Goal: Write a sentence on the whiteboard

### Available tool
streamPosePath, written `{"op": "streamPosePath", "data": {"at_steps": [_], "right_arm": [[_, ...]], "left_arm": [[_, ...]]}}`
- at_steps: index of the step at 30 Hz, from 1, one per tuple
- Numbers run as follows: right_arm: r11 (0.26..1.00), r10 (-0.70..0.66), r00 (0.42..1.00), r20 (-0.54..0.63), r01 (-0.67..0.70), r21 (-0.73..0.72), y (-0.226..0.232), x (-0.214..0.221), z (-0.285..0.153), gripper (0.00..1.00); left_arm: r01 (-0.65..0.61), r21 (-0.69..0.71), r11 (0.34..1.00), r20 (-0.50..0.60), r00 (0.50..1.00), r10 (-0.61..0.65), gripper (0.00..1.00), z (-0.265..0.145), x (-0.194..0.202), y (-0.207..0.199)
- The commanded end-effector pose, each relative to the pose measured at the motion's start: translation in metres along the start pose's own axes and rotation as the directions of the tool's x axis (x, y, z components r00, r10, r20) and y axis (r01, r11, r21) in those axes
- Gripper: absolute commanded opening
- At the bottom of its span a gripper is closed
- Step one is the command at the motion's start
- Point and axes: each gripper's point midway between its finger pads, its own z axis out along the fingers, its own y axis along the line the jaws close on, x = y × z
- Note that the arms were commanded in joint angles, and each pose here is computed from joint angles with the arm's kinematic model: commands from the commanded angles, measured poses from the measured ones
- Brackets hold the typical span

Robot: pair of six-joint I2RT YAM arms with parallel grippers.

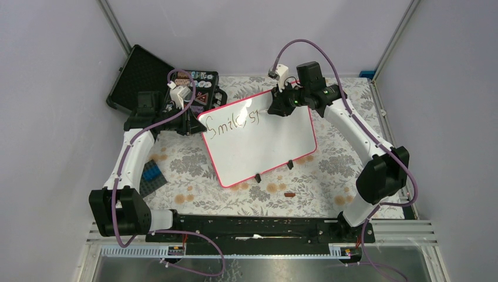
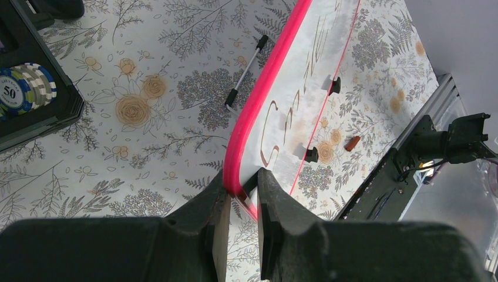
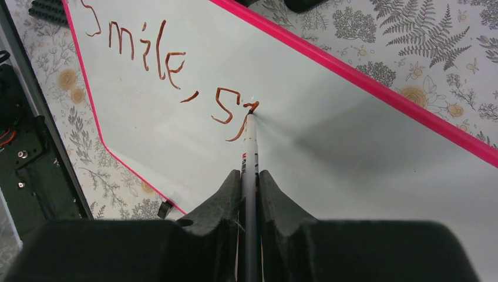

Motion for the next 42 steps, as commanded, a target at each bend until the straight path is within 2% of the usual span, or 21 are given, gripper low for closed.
{"op": "streamPosePath", "data": {"at_steps": [1,22,42], "right_arm": [[0.999,-0.033,0.998,0.046,0.031,0.033,-0.006,-0.019,-0.004,0.00],[0.995,-0.016,0.999,0.035,0.012,0.096,-0.020,-0.011,-0.014,0.00],[0.998,-0.008,1.000,0.006,0.008,0.054,-0.008,0.010,-0.014,0.00]], "left_arm": [[-0.124,-0.048,0.991,0.048,0.991,0.127,0.00,-0.003,-0.016,0.004],[-0.120,-0.054,0.991,0.048,0.991,0.122,0.00,-0.003,-0.016,0.005],[-0.118,-0.051,0.992,0.049,0.992,0.120,0.00,-0.003,-0.017,0.005]]}}
